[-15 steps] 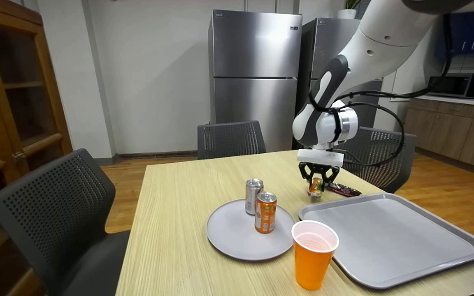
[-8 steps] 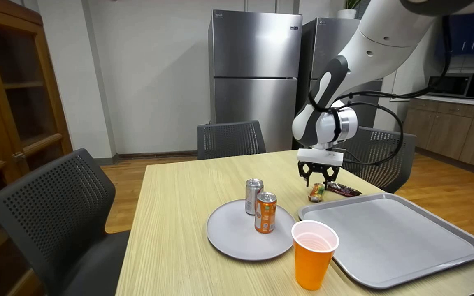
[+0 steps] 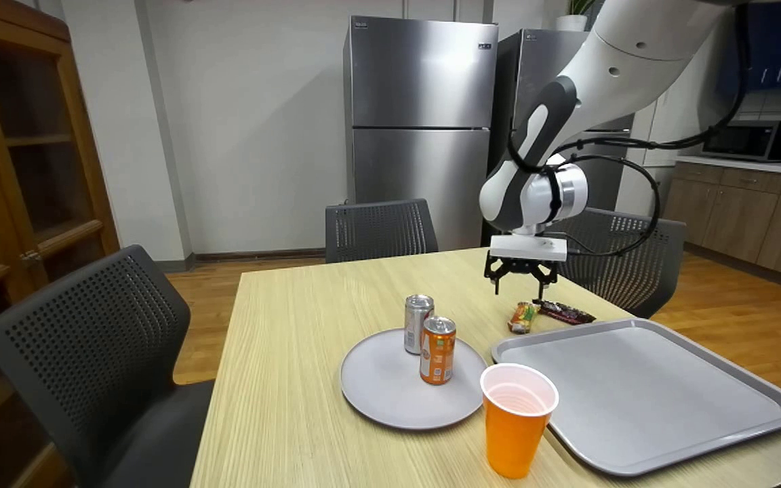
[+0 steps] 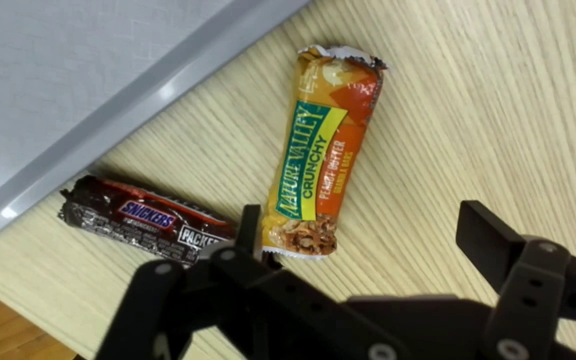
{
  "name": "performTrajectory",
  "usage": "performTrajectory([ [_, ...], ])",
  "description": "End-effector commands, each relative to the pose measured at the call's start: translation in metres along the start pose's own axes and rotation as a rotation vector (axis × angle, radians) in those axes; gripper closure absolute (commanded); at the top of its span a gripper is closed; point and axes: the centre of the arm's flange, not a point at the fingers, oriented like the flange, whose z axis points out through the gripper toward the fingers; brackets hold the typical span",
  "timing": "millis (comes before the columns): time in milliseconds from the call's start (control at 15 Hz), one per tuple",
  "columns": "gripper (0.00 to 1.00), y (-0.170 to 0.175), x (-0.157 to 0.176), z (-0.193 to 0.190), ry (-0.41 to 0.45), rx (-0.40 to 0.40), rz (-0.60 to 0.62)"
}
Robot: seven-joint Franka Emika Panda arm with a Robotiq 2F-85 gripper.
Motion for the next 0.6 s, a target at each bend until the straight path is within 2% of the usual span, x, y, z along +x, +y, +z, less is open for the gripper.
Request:
performTrajectory([
  [0,0.0,0.002,-0.025,-0.034,0.017,0.016,-0.089],
  [533,0.0,-0.015,-0.06,-0.056,0.032,0.062,-0.231],
])
